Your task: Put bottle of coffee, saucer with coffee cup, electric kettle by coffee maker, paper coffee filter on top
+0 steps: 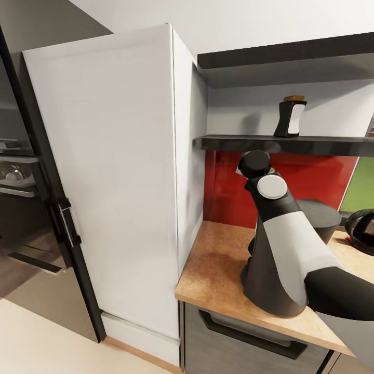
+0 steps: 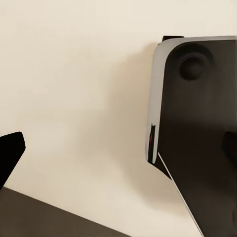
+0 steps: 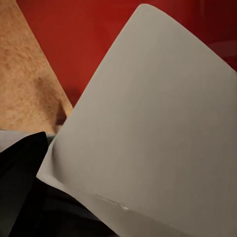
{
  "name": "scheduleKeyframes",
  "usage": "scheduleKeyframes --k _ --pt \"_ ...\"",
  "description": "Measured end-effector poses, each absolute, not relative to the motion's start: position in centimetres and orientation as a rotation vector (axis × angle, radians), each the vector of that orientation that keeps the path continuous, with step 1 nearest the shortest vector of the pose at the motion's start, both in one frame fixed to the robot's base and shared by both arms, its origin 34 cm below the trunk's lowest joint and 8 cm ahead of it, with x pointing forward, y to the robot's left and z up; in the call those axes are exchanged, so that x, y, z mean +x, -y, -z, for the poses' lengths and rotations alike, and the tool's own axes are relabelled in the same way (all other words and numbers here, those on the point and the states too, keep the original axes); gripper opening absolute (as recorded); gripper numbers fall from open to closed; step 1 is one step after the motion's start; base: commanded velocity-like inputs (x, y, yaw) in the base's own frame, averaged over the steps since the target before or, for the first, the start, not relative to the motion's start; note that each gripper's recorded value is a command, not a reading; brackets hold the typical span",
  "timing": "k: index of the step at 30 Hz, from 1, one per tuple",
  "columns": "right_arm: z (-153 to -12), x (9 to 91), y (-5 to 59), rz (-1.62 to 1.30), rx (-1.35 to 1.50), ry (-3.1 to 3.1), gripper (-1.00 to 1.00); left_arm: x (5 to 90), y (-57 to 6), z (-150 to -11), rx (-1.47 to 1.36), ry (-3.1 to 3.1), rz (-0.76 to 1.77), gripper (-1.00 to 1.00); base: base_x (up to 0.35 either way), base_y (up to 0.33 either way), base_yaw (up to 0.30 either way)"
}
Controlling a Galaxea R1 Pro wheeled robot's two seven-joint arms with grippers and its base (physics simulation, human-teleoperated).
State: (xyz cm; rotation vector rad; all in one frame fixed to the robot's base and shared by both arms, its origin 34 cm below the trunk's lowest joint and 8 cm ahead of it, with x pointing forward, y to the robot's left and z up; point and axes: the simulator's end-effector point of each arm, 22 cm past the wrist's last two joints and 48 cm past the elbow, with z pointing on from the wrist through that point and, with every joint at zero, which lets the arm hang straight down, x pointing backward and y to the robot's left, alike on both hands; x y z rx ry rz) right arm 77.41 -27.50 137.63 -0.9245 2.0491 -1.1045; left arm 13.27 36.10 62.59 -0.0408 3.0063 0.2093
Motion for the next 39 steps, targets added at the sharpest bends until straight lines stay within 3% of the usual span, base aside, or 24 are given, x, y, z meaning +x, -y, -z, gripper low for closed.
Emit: scheduleKeyframes --k 39 --pt "-136.67 77.52 27.66 1.105 -0.940 -2.072 -1.00 13.28 -36.08 -62.59 -0.041 -3.006 -0.209 1.00 -0.028 -0.015 0.000"
